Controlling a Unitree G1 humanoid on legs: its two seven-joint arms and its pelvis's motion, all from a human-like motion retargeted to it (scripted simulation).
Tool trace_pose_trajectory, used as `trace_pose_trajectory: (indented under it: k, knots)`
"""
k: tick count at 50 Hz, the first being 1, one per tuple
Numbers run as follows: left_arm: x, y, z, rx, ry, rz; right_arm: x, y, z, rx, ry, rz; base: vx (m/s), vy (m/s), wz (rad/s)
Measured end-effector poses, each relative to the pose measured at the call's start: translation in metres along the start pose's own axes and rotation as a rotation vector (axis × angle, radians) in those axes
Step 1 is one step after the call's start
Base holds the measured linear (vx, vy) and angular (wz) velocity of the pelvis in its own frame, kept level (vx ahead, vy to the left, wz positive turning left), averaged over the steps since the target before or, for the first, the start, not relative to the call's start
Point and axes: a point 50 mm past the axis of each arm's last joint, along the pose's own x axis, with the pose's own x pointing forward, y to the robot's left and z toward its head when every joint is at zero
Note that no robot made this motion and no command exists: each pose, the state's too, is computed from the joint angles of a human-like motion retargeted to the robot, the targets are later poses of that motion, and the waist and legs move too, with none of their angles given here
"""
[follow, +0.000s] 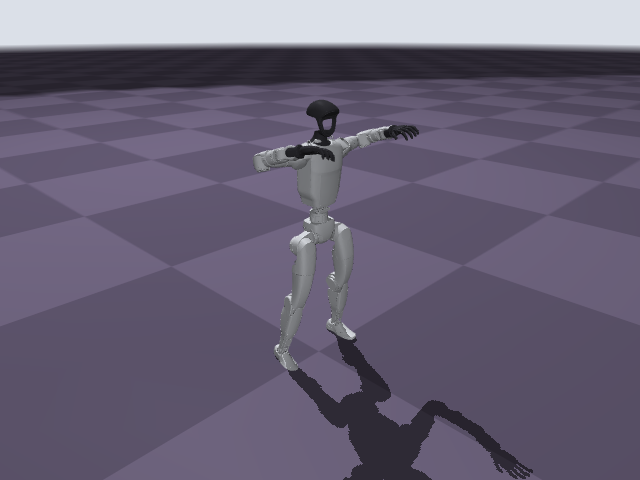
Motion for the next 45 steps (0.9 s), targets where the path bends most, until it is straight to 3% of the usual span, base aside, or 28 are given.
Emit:
trace_pose_trajectory:
  k: [45]
  knots:
    - [-0.005,-0.007,-0.003,-0.051,0.028,-0.015,-0.002,0.006,-0.004,0.072,0.025,-0.007,0.0,0.0,0.0]
